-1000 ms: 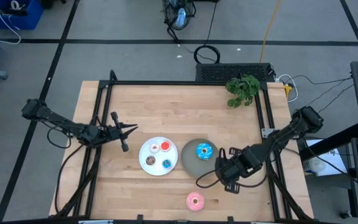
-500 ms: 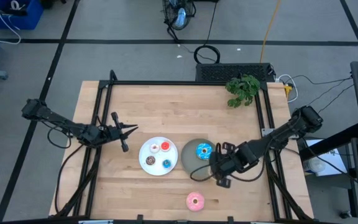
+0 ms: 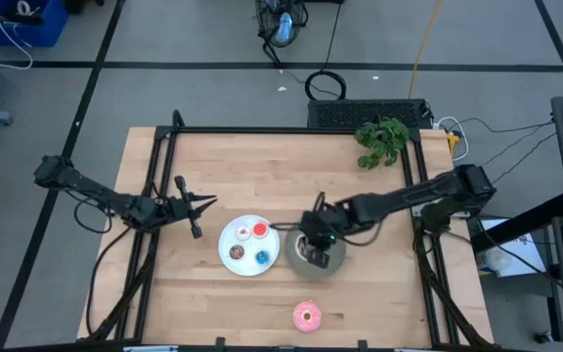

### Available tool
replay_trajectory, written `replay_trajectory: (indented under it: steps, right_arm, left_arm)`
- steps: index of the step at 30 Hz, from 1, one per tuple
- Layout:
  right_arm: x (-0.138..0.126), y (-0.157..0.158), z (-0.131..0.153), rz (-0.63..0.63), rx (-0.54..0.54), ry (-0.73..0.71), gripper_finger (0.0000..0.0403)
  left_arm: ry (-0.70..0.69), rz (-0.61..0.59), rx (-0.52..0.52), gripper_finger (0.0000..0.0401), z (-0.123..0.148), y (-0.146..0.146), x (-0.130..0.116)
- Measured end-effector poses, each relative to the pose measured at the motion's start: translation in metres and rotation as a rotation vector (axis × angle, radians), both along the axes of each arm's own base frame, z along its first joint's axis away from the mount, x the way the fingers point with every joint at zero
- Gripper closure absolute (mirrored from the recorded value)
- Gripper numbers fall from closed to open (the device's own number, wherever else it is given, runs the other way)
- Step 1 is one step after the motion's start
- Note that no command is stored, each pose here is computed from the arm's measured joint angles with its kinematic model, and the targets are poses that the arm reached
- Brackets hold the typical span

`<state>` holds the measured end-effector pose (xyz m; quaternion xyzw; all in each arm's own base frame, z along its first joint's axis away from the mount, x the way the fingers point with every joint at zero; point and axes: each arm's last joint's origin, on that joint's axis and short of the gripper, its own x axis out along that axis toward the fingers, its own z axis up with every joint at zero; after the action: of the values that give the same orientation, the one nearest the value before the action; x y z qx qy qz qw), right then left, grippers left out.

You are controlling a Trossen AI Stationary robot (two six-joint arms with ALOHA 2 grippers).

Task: Pick & Place donuts
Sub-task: Put the large black donut on the gray plate

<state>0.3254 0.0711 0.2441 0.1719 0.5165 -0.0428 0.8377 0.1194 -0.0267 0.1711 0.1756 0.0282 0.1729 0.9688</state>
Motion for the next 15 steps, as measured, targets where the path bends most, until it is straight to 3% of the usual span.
replay_trajectory:
  steps: [7,15]
  right_arm:
    - [0.031,-0.028,-0.039,-0.028,0.087,0.044,0.0394]
    - [0.050,-0.018,-0.069,0.023,0.172,0.107,0.0394]
  left_arm:
    - [0.008,0.001,0.021,0.0359,0.000,0.000,0.000]
    - [0.015,0.001,0.040,0.0359,0.000,0.000,0.000]
